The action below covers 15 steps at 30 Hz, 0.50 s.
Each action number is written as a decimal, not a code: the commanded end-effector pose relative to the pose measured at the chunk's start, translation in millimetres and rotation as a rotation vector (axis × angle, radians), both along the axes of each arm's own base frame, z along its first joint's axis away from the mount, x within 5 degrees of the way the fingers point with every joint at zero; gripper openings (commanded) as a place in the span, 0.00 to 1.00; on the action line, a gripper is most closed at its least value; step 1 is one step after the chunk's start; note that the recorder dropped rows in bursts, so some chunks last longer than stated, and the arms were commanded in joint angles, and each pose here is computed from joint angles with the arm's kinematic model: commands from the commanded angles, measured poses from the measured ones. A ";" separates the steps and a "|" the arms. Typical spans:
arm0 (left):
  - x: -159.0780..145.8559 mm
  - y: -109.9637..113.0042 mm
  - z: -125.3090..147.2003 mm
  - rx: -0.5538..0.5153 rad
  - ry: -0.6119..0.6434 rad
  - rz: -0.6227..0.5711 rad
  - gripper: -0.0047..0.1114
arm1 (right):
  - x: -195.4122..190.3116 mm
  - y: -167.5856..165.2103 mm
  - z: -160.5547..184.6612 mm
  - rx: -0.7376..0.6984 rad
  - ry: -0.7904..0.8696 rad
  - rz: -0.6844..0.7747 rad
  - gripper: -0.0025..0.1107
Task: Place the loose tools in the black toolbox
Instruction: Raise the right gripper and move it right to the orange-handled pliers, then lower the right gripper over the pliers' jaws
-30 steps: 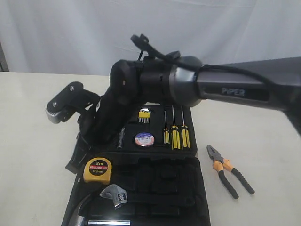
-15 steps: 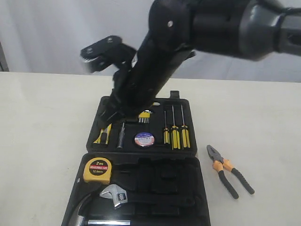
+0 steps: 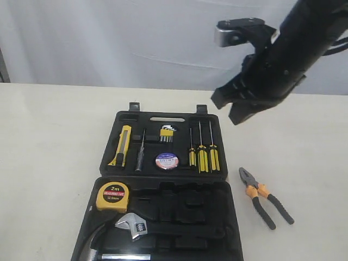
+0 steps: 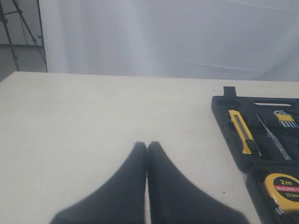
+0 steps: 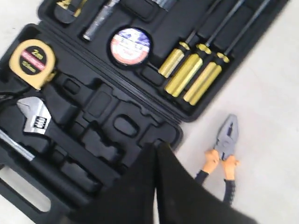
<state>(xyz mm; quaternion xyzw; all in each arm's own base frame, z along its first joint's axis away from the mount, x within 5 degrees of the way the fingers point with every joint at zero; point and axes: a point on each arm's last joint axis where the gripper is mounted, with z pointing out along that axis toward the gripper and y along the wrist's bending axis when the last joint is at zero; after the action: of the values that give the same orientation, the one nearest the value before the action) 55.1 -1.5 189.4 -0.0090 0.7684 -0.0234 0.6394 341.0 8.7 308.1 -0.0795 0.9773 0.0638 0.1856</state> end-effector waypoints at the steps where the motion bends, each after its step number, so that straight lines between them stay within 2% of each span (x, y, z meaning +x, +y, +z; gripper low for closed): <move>1: -0.1 -0.2 -0.5 -0.002 -0.001 -0.002 0.04 | -8.4 -18.0 -23.0 -0.011 0.028 -0.063 0.02; 10: -0.1 -0.2 -0.5 -0.002 -0.001 -0.002 0.04 | -10.0 -22.7 -97.0 -0.055 0.023 -0.098 0.02; 15: -0.1 -0.2 -0.5 -0.002 -0.001 -0.002 0.04 | -6.4 -23.1 -112.6 -0.038 0.065 -0.146 0.02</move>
<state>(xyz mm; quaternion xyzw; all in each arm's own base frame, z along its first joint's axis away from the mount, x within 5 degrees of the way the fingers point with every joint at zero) 55.1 -1.5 189.4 -0.0090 0.7684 -0.0234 0.6394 332.9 -11.7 198.9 -0.0249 0.9875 0.0366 0.1514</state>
